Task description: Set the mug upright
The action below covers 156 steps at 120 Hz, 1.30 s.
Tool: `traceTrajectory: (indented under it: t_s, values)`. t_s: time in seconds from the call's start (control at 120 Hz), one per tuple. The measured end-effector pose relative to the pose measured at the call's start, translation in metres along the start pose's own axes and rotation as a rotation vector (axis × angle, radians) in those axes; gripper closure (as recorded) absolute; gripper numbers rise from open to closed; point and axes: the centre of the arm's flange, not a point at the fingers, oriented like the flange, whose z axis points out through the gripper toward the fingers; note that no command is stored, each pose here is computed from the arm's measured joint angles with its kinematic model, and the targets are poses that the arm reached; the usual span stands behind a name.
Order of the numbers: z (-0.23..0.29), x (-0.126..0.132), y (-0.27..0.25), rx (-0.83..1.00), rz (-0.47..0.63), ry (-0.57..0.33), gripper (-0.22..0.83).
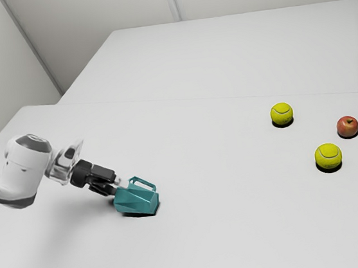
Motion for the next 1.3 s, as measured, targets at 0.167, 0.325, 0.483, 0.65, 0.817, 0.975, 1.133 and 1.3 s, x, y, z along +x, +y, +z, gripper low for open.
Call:
traceTrajectory:
  t_s: [0.167,0.325,0.483,0.65,0.817,0.975,1.133,1.3]
  values:
    - [0.005,0.000,0.002,-0.005,0.030,-0.004,0.02]
    - [0.010,0.000,0.005,-0.012,0.049,-0.004,0.11]
    - [0.014,-0.003,0.004,-0.016,0.056,-0.002,0.26]
    - [0.015,-0.005,0.002,-0.015,0.059,0.004,0.40]
    - [0.016,-0.004,0.003,-0.016,0.067,0.012,0.55]
    - [0.015,-0.004,0.004,-0.016,0.073,0.018,0.62]
    - [0.016,-0.003,0.005,-0.018,0.079,0.022,0.67]
    - [0.017,0.000,0.010,-0.022,0.092,0.025,0.71]
